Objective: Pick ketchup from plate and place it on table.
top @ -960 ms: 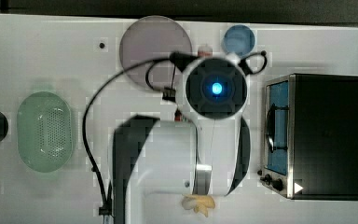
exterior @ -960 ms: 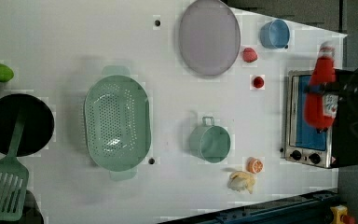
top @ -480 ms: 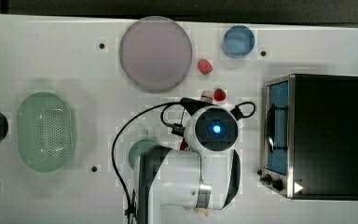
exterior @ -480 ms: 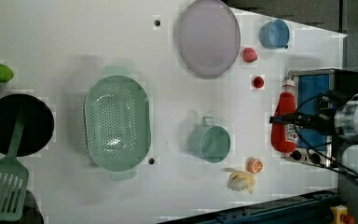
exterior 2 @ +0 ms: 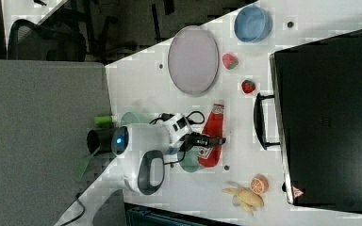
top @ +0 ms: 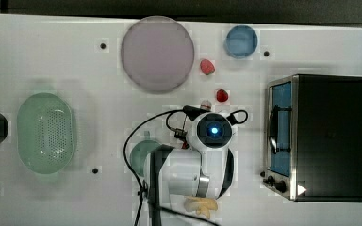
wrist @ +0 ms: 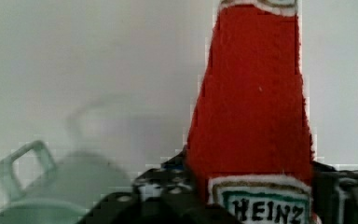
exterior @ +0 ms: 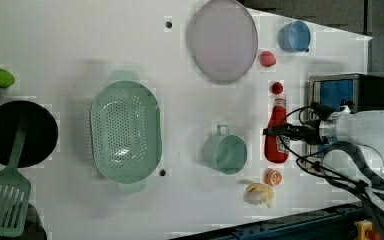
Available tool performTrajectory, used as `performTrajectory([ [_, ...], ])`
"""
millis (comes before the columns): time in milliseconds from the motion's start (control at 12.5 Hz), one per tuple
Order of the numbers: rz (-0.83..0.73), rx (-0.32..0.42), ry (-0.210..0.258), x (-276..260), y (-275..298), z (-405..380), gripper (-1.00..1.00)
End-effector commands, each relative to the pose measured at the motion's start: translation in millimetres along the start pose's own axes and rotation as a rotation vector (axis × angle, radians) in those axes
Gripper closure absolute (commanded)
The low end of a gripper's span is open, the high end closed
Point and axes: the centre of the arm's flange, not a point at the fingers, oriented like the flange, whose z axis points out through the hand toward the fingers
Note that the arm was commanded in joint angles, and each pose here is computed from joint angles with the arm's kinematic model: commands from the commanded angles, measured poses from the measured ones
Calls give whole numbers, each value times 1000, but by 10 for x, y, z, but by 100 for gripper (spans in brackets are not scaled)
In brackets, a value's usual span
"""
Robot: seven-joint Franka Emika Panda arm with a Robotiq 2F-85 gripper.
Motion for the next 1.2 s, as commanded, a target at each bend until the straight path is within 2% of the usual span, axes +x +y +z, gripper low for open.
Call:
performTrajectory([
  [80,42,16,64,76,-32,53,-88],
  [160,40,18,80,93,-43,28,-99],
  [480,183,34,148,153,-102,-598,-100],
  [720,340,64,237,118,-175,-1530,-100],
  [880,462,71,236,-2,-208,-2121,-100],
  [1120,606,52,180,-236,-212,-2862,-100],
  [1200,614,52,182,-281,-228,-3102,-100],
])
